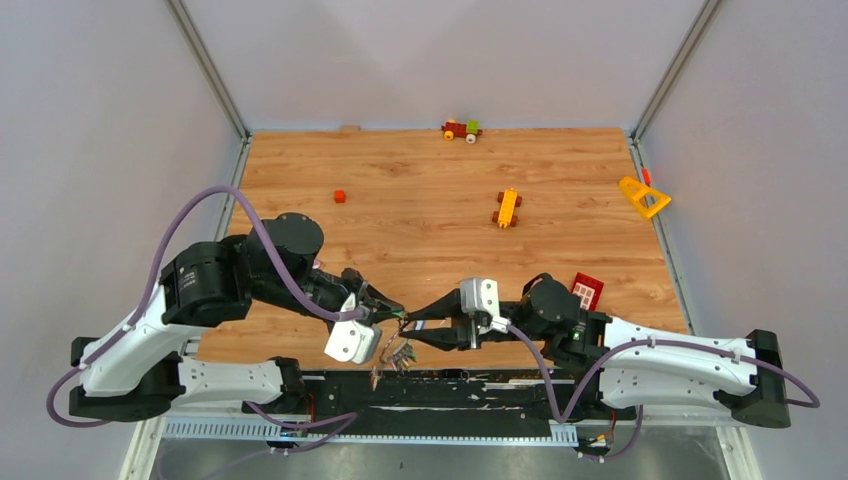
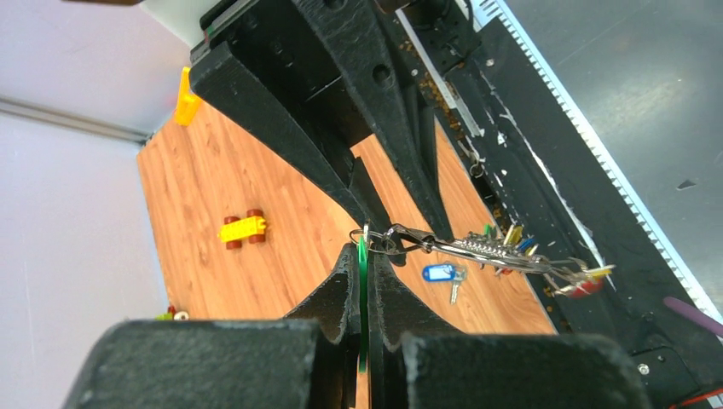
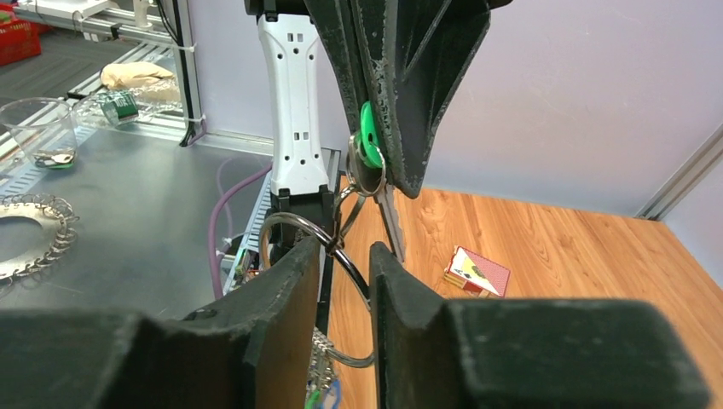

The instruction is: Remove the keys from the keyring

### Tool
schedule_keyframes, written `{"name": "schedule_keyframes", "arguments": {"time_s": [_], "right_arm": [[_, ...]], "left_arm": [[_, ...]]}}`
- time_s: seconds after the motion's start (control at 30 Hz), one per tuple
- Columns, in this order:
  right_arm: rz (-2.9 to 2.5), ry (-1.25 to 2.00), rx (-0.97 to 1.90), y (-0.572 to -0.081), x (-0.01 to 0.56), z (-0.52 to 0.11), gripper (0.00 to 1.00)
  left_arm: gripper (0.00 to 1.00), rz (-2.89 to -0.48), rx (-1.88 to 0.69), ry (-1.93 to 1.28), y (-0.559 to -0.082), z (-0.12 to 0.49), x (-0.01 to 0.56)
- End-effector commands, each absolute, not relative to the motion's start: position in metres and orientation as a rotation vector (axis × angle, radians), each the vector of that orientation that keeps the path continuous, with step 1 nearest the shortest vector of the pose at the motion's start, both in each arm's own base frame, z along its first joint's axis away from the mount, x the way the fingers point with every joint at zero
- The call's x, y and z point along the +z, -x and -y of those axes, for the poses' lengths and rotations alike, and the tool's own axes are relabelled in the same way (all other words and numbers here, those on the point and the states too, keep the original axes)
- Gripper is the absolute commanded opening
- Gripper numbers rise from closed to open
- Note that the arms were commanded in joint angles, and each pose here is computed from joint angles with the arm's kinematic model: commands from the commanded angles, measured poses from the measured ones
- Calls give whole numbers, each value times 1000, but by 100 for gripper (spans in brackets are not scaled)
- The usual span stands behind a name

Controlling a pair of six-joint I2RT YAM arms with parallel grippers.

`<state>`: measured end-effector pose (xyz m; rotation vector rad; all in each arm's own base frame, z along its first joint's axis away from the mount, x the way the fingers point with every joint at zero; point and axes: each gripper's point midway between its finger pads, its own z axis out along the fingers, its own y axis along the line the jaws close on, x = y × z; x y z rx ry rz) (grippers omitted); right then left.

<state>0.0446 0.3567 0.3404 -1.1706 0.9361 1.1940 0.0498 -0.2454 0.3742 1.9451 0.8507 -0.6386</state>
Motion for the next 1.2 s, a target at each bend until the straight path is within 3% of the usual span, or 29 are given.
{"name": "schedule_keyframes", "arguments": {"time_s": [0.0,0.13,0.2,0.27,0.37,0.47,1.17], "right_arm": [[-948,1259,1186,-39,336,-358,24],[-940,1261,1200,-36,338,-357,12],[-928,1255,1220,-33,340,-356,10],[-917,1249,1238,-31,340,-356,12],[-912,1236,1253,-30,341,-357,24],[-901,1200,1268,-31,344,-359,30],[-838,1094,1354,-29,356,-363,29]], "left_arm": [[0,-708,-689,-1897,-37,249,410],[0,-710,-689,-1902,-38,250,408],[0,-707,-691,-1900,-37,250,408],[0,-706,-690,-1899,-38,251,408],[0,-705,-687,-1892,-38,251,409],[0,-703,-686,-1885,-39,252,409],[0,-703,-693,-1853,-40,254,409]]}}
